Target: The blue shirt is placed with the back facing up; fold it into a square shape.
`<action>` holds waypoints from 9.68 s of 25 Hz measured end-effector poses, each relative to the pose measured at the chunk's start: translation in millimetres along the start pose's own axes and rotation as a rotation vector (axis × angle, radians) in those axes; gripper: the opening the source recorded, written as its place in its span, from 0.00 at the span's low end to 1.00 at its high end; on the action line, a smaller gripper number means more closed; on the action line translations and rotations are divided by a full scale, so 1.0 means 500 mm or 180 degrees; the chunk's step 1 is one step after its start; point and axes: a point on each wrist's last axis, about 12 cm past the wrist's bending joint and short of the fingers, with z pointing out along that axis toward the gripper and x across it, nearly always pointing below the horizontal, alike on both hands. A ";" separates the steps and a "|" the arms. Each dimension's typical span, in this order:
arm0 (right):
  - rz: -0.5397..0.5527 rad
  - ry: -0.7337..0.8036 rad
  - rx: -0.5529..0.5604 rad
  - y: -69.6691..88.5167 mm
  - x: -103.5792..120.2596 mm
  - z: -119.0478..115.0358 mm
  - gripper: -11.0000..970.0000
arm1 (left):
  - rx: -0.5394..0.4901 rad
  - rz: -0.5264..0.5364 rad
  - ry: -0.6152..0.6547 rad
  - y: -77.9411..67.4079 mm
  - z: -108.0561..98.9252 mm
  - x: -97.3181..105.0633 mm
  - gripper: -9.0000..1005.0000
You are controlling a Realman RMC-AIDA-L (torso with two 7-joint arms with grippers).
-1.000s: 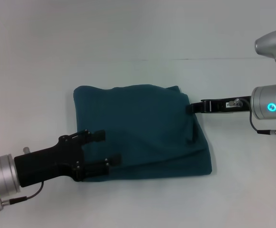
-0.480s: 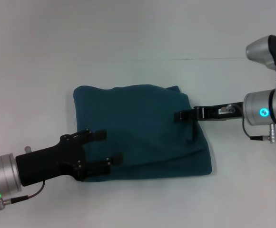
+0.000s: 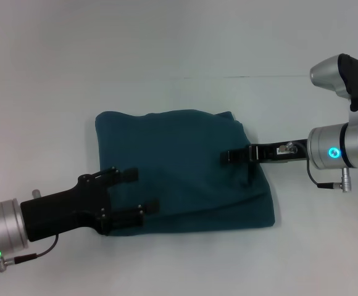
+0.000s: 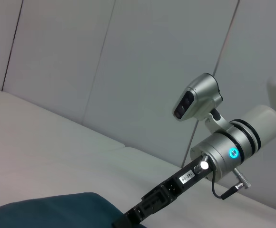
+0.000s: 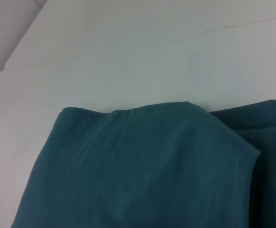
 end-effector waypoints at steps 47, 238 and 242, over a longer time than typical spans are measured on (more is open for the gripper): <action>-0.0122 -0.0410 -0.0379 0.005 0.005 -0.039 0.04 | -0.0039 -0.0017 -0.0002 0.003 0.001 -0.001 0.88; -0.0013 -0.1105 0.0512 -0.081 -0.009 -0.043 0.19 | -0.1420 -0.0670 -0.0006 0.132 0.063 -0.053 0.88; 0.0069 -0.1267 0.0467 -0.105 -0.021 -0.094 0.33 | -0.1484 -0.0702 0.0001 0.140 0.074 -0.061 0.88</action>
